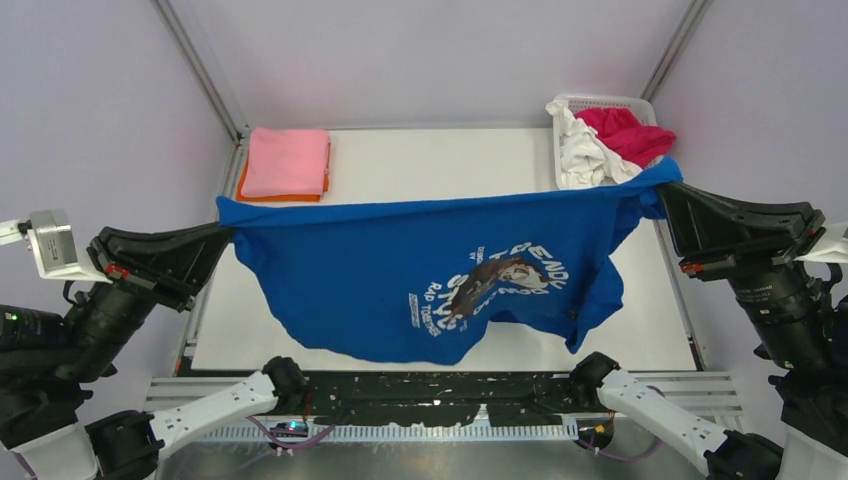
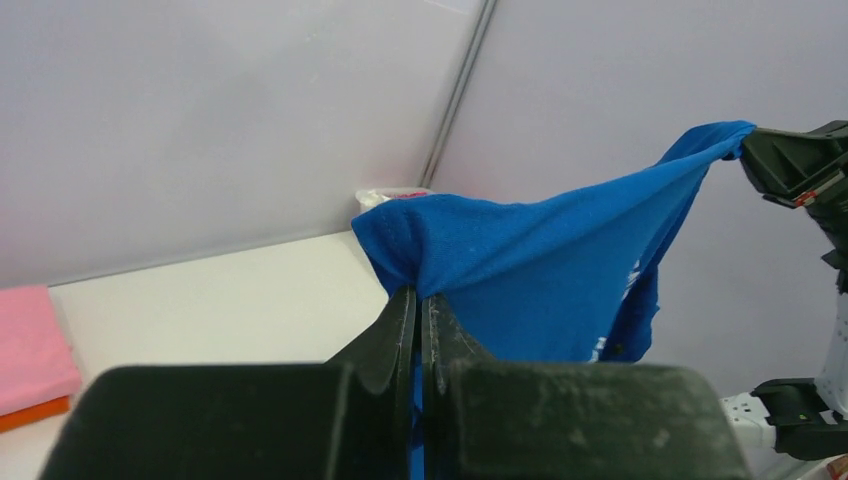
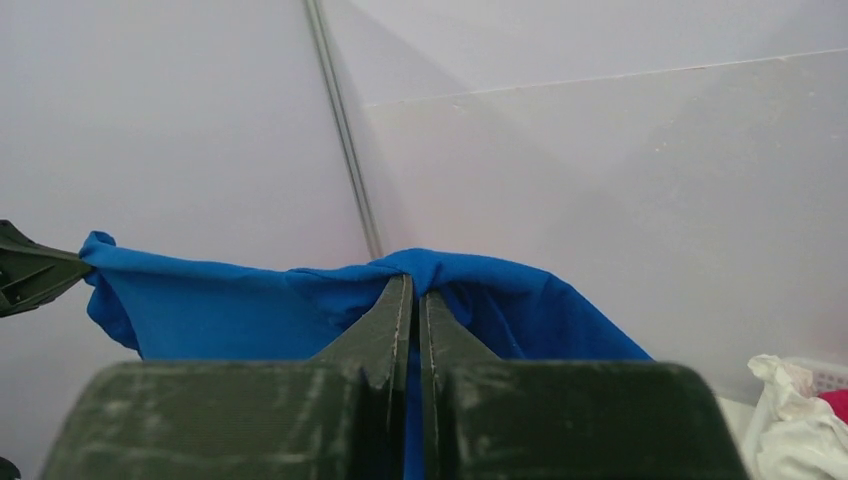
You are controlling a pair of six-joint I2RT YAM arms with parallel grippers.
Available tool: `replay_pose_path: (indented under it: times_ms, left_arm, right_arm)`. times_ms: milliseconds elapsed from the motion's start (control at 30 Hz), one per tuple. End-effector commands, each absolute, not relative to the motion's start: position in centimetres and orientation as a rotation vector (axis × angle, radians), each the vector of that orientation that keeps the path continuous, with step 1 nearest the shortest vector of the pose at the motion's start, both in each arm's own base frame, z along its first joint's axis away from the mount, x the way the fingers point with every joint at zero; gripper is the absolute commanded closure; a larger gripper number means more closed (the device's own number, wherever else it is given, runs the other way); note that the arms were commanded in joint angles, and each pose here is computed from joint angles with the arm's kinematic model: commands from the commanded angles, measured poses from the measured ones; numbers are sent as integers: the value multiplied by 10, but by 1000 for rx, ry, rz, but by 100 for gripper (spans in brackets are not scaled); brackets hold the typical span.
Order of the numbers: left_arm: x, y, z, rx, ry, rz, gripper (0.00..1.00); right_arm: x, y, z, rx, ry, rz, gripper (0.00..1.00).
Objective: Fold and stack the t-shirts
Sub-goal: Flatten out the tshirt
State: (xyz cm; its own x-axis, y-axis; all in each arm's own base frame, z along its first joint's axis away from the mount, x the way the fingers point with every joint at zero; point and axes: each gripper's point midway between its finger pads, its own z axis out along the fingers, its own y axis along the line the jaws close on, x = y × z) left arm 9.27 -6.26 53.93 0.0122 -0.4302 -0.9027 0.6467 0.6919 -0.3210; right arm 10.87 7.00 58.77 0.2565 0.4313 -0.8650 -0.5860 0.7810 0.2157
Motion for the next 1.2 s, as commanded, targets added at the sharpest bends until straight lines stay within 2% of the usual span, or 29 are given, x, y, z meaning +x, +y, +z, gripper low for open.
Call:
replay_pose_path:
  times_ms: [0,100,267,400,500,567,633,667,700,733,767,800,833,867,900,1000,1167]
  left_arm:
    - [113,-58,548,157,1298,-729,100]
    - [152,-49,538,-8,1361,-551,100]
    - [224,-31,505,-279,1482,-5,100]
    - [302,-54,444,-284,1712,-39,100]
    - [360,-47,387,-320,1824,117,100]
    - [402,-56,335,-287,1961,93,91]
    - [436,-56,285,-323,2102,59,94]
    - [450,-51,265,-348,2159,78,95]
    - [465,-49,246,-362,2221,86,94]
    - [481,-49,219,-367,2302,97,88]
    - [489,-48,206,-376,2356,92,75]
    - [495,-48,201,-385,2394,81,54]
    - [502,-50,204,-388,2398,71,35]
    - [503,-51,198,-391,2418,71,23]
    - [503,-53,197,-392,2422,58,2]
    - [496,-68,197,-370,2409,-64,0]
    - [454,-96,191,-346,2375,-308,0]
  right_arm:
    - [113,57,615,-128,1055,615,95]
    - [140,51,614,-48,1105,521,95]
    - [222,45,587,102,1276,195,95]
    - [302,59,541,141,1410,-88,95]
    - [369,75,484,77,1518,-144,95]
    - [416,97,433,6,1618,-88,95]
    - [473,125,354,-68,1766,-32,94]
    - [486,138,338,-114,1787,25,92]
    - [510,147,301,-125,1854,33,83]
    - [520,157,287,-153,1874,62,73]
    - [540,168,264,-181,1909,74,47]
    - [548,171,252,-186,1931,70,33]
    - [562,175,240,-183,1946,64,11]
    - [564,175,234,-180,1966,58,3]
    - [568,176,233,-171,1968,55,3]
    - [559,172,238,-137,1958,73,4]
    - [501,150,233,-42,1994,107,5]
